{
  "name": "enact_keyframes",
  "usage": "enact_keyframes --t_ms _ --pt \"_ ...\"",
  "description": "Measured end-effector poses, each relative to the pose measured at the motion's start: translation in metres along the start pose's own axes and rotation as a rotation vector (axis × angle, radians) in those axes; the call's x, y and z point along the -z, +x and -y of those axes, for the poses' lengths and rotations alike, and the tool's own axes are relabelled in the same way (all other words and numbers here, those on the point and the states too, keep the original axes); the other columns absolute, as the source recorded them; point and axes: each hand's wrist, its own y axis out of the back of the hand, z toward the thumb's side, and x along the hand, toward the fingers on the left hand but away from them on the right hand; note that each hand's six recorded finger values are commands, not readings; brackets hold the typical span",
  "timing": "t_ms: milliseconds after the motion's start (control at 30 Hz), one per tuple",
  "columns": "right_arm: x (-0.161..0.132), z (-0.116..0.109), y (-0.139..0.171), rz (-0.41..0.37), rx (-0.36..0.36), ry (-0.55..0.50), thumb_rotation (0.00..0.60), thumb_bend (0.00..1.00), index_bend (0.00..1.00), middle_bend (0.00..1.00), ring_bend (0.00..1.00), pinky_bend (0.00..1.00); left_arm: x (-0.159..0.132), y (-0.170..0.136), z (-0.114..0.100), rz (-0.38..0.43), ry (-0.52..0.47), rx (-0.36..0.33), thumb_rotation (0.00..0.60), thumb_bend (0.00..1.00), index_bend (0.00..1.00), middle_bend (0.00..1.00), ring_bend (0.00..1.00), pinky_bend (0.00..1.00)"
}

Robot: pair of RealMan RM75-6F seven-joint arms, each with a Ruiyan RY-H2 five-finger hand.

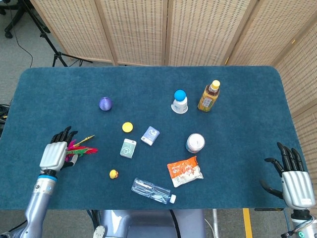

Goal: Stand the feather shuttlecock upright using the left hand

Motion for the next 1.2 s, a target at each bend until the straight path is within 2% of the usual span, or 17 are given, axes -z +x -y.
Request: enact_keyframes --t_ms 200,633,1200 --pt "0.001 -0.002 0.0 0.001 0.008 -0.005 0.6 0.21 0.31 0.0 0.0 0.0 -0.014 0.009 0.008 0.006 0.036 0.035 0.6 0.38 0.32 0.0 0.07 0.11" --pt "0.003 -0.004 -0.001 0.008 0.02 -0.011 0.6 0.21 0.31 0.0 0.0 0.0 -0.03 0.011 0.025 0.028 0.11 0.067 0.6 0.38 0.34 0.0 0.07 0.11" --pt "0.002 -0.006 0.0 0.004 0.027 -0.012 0.6 0.21 0.31 0.0 0.0 0.0 -0.027 0.016 0.028 0.006 0.163 0.006 0.6 0.41 0.43 0.0 0.07 0.11"
